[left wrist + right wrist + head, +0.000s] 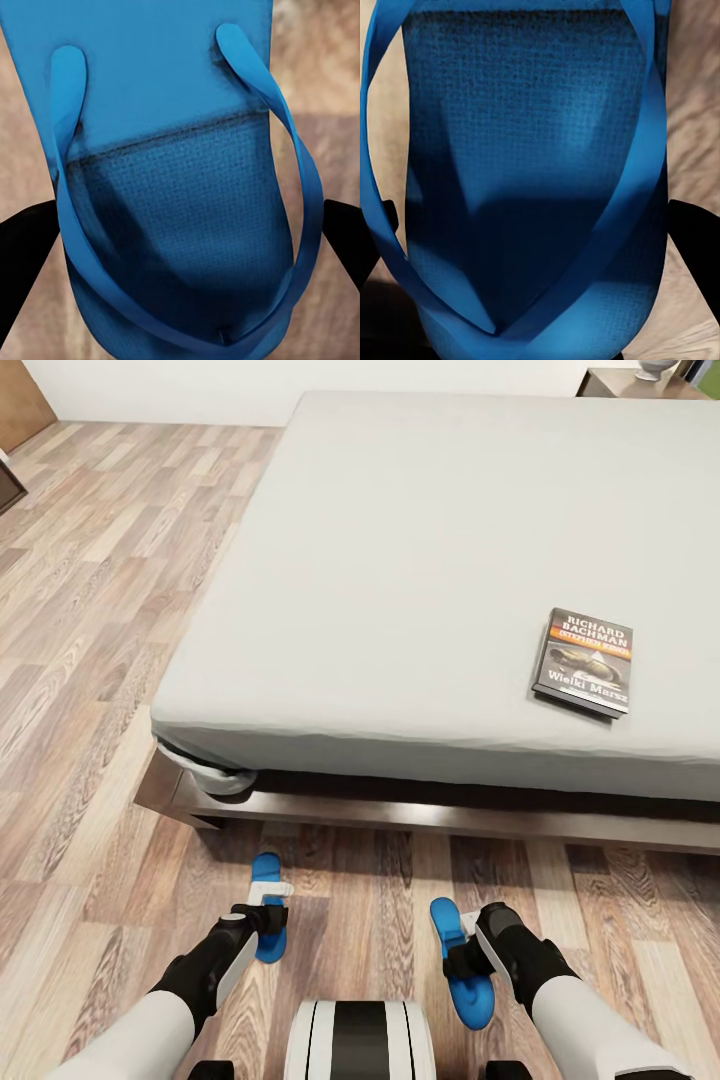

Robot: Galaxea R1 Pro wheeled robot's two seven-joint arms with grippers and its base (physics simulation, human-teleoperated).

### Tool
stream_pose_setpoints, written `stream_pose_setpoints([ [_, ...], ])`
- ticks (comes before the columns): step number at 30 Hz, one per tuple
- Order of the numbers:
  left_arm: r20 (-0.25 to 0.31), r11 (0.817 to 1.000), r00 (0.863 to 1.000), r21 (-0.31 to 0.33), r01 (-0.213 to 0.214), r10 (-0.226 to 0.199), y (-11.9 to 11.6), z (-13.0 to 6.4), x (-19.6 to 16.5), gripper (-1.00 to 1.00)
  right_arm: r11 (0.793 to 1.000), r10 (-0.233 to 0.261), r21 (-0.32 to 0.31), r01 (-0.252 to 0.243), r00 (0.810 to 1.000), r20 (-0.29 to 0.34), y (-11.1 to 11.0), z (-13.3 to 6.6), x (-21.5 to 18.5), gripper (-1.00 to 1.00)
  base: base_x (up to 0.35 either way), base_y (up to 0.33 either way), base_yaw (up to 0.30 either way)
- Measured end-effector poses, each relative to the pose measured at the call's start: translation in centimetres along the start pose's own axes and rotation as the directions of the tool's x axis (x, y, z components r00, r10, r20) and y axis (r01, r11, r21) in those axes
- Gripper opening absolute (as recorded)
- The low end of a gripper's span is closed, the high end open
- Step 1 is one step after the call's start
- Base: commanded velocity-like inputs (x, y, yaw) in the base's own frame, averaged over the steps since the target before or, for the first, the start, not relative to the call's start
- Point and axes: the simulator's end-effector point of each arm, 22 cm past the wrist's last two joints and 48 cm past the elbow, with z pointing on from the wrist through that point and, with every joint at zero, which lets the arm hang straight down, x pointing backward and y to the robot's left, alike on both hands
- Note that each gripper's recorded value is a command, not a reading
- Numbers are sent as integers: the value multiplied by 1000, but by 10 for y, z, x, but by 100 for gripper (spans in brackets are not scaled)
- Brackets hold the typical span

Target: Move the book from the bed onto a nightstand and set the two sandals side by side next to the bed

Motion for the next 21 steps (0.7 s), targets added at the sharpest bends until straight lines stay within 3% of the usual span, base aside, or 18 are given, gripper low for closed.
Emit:
stream_pose_setpoints([
  [14,0,1000,1000,-1,2,-2,0,0,0,-100,1000,0,0,0,1000,0,0,0,0,-100,0,0,0],
  [15,1,1000,1000,0,2,-2,0,0,0,100,1000,0,0,0,1000,0,0,0,0,-100,0,0,0],
  [21,7,1000,1000,3,2,-2,-1,-1,-3,100,1000,0,0,0,1000,0,0,0,0,-100,0,0,0],
])
